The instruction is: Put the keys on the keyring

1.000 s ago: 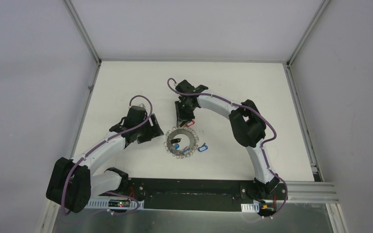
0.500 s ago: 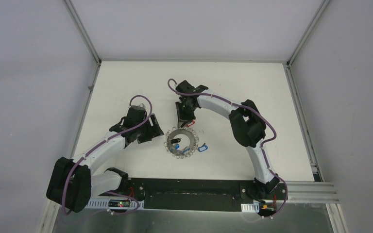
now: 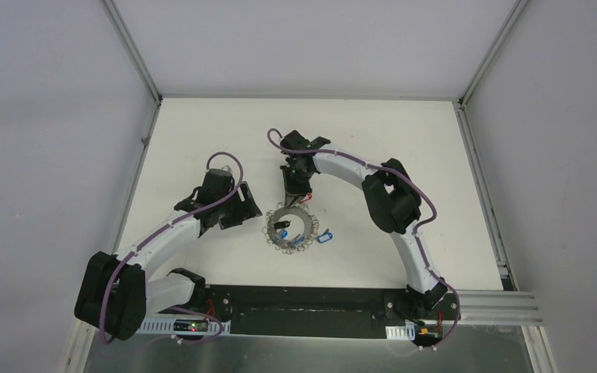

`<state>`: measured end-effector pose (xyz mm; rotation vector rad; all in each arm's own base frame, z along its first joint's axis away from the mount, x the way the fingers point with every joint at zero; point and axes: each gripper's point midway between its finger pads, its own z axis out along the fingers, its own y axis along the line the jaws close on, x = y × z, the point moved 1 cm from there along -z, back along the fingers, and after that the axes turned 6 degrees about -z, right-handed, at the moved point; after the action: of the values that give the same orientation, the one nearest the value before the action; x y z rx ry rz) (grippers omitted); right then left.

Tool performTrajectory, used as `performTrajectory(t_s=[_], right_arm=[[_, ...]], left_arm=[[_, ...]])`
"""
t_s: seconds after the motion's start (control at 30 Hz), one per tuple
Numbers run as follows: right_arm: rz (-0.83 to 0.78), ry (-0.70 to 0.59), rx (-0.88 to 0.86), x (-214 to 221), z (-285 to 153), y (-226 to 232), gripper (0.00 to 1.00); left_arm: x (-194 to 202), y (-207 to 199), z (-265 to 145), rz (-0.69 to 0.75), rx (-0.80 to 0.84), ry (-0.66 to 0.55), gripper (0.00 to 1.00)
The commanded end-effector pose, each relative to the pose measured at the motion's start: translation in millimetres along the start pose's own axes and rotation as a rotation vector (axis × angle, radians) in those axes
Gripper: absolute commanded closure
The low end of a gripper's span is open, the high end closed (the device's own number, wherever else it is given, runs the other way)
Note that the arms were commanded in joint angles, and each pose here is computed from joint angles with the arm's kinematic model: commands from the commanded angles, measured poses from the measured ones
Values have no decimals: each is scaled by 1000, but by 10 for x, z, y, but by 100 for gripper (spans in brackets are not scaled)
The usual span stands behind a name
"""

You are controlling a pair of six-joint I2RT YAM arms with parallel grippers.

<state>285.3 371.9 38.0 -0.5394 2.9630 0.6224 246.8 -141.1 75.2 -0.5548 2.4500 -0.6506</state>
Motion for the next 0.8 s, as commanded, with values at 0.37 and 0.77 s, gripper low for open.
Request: performTrajectory(t_s=[0.37,0.77], right_arm=[[-143,-79,-42,-127,-482,177,100],[-437,-399,-161,266,-1709,403,100]], left_arm=[[-109,-94,-18,-16,41,-37,30],[-360,-672,-724,146,339,-195,29]])
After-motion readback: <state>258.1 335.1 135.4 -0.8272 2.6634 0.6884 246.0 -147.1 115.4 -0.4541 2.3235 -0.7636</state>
